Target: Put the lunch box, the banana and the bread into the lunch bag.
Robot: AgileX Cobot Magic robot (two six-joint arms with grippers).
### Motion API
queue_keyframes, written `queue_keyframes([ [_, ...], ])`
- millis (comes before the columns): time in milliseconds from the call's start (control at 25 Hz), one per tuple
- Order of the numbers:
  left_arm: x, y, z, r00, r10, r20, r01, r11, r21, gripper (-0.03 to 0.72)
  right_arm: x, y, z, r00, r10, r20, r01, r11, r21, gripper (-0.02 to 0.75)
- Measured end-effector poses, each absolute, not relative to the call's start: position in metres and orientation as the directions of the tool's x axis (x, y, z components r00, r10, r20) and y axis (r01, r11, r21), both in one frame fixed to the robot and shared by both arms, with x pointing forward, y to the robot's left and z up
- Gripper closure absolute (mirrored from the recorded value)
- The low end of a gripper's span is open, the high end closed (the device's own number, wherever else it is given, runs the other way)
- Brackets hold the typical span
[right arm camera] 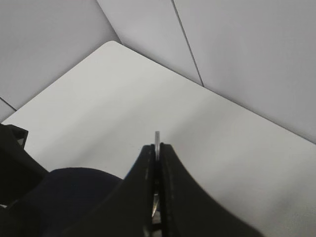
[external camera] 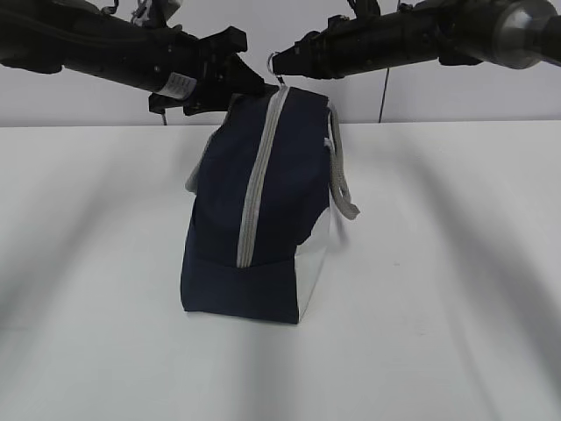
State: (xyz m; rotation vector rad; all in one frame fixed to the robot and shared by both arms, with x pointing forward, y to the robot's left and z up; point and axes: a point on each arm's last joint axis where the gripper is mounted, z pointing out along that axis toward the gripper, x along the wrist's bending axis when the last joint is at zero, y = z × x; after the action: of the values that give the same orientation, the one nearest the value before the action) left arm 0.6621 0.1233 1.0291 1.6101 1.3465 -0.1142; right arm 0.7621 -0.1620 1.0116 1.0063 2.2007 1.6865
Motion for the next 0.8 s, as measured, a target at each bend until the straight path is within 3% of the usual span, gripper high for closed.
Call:
queue_keyframes([
  [280,0.662,0.122,1.029,0.378,0.695,-0.612,0.782,0.113,0.612,0.631,0.762,-0.162,1.012,-0.751,0.614,0.241,0.394,0.125,0.91,0.754],
  [320,0.662,0.121,1.029,0.38,0.694,-0.612,0.784,0.11,0.611,0.648,0.762,-0.162,1.012,-0.749,0.617,0.244,0.397,0.122,0.91,0.754],
  [800,0.65,0.121,1.048,0.491,0.67,-0.557,0.742,0.013,0.671,0.656,0.768,-0.166,1.011,-0.653,0.681,0.332,0.472,0.022,0.882,0.754],
])
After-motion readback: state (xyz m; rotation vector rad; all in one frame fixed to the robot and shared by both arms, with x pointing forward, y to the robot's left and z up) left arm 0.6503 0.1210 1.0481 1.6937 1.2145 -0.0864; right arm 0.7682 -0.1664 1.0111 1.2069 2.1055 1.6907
